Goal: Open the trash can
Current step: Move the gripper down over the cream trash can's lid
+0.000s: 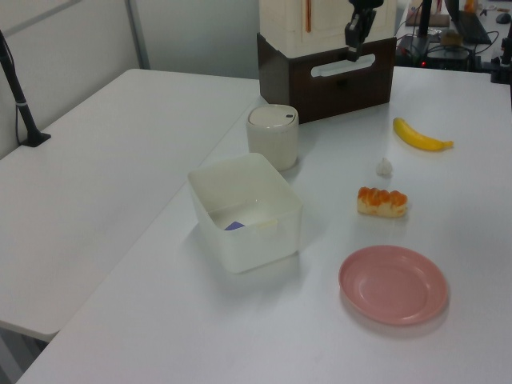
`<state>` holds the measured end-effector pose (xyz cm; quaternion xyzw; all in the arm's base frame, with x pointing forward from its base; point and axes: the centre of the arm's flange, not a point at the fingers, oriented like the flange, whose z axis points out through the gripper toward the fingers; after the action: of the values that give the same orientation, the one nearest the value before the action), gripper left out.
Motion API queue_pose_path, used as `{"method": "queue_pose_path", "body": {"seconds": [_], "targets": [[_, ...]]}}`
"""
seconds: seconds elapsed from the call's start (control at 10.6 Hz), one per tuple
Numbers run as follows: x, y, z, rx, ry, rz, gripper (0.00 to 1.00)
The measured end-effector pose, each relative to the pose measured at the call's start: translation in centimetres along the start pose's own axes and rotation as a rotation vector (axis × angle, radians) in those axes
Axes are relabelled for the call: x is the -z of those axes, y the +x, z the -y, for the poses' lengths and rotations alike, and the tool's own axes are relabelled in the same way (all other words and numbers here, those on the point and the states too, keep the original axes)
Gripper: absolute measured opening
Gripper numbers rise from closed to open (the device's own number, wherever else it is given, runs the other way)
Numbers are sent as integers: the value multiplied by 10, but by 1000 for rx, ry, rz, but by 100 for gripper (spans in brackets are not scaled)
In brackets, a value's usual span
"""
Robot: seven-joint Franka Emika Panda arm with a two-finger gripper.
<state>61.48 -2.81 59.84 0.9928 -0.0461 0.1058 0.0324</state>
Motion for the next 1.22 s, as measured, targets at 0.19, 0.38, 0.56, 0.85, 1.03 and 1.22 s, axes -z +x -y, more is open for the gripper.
{"method": "queue_pose_path", "body": {"seconds": [0.19, 0.38, 0.56, 0.85, 1.03, 1.22], "targets": [[-25, 25, 18, -132, -81, -140, 1], [-67, 44, 41, -257, -163, -234, 1], [-99, 57, 55, -288, -268, -288, 1], [-120, 61, 62, -261, -350, -304, 1], [-135, 61, 65, -240, -378, -293, 1], [-153, 60, 67, -217, -407, -277, 1]]}}
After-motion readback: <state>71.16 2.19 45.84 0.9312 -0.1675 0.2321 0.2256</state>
